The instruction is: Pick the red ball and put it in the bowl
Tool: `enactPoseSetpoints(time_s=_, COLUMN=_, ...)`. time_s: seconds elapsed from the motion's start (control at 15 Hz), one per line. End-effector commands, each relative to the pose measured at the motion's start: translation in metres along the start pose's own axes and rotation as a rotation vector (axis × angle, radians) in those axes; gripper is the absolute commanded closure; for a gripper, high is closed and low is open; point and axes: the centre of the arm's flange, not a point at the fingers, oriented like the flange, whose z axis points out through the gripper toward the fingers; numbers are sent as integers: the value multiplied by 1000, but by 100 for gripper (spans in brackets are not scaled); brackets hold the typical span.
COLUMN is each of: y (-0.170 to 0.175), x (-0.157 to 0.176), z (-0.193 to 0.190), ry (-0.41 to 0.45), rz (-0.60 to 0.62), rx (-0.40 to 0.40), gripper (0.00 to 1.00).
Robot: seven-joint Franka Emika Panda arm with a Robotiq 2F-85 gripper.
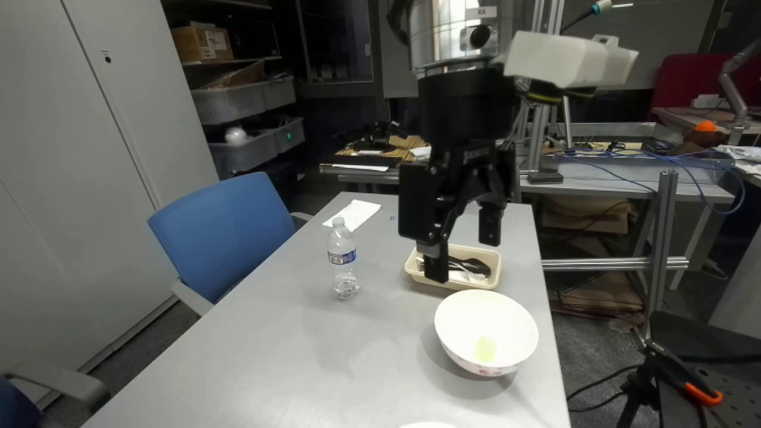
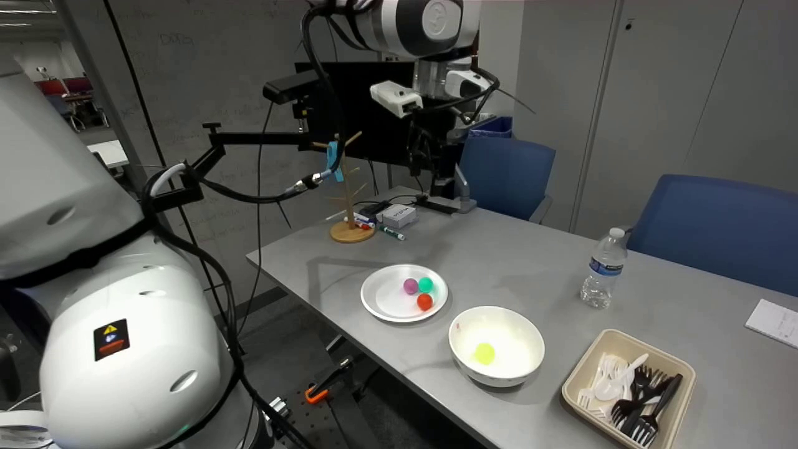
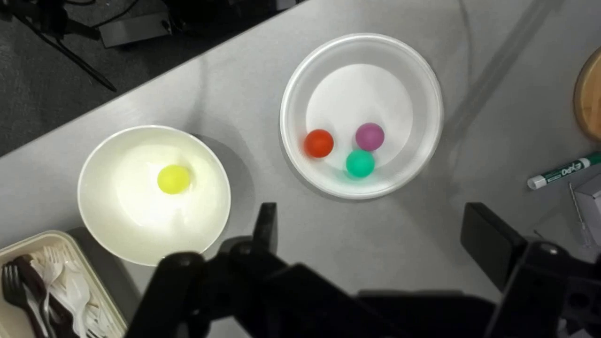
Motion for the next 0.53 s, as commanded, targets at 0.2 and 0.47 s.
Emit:
enactPoseSetpoints(time_s=0.2, y=-18, x=14, z=51, ry=104, rz=-68, rx=-6, gripper=0)
enactPoseSetpoints(time_s=0.47, y=-23, x=21, z=80, ry=107, rz=-87, rx=5, gripper=0)
